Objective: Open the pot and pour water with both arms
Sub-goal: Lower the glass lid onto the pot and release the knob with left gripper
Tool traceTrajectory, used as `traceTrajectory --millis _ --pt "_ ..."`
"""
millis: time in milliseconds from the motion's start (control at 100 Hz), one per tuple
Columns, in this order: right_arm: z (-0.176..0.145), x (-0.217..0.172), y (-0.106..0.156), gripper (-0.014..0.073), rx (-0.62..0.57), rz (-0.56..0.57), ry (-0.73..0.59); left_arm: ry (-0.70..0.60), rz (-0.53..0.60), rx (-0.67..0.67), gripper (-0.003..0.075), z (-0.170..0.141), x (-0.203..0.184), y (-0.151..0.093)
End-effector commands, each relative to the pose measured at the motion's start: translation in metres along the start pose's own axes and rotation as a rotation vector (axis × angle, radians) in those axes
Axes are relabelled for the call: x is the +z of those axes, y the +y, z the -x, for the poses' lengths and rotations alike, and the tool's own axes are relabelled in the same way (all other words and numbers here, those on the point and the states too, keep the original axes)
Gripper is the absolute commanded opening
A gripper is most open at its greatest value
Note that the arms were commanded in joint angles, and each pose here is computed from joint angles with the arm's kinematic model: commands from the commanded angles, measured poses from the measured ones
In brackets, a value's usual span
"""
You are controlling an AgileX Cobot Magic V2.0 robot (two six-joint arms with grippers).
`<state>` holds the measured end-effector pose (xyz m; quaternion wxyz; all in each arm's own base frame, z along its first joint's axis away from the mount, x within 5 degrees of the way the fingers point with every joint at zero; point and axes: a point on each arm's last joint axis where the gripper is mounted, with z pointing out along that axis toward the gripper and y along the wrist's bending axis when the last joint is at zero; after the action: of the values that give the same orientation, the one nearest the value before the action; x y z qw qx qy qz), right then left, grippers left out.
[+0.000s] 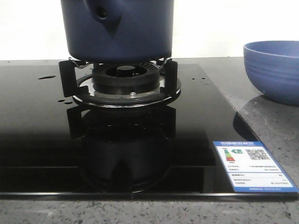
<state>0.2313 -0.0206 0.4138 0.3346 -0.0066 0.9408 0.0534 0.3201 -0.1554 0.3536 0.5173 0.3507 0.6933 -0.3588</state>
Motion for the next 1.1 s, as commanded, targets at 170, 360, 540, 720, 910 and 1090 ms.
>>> traceTrajectory --millis 170,360,540,720,910,1090 --pt "0.006 -0.017 0.003 0.0497 -0.009 -0.003 -0.096 -0.109 -0.023 0.022 0.0358 0.029 -0.01 -0.014" --pt "0.006 -0.017 0.003 0.0497 -0.007 0.002 -0.097 -0.104 -0.023 0.027 0.0359 0.028 -0.01 -0.014" --pt "0.006 -0.017 0.004 0.0497 -0.005 0.005 -0.098 -0.081 -0.024 0.049 0.0388 0.026 -0.01 -0.014" --pt "0.007 -0.017 0.004 0.0497 -0.005 0.007 -0.098 -0.081 -0.024 0.049 0.0531 0.026 -0.01 -0.014" --pt "0.007 -0.017 0.004 0.0497 -0.004 0.009 -0.099 -0.114 -0.039 0.029 0.0607 0.031 -0.013 -0.016" --pt "0.007 -0.017 0.004 0.0497 -0.002 0.014 -0.099 -0.196 -0.058 0.092 0.0611 0.061 -0.041 -0.025"
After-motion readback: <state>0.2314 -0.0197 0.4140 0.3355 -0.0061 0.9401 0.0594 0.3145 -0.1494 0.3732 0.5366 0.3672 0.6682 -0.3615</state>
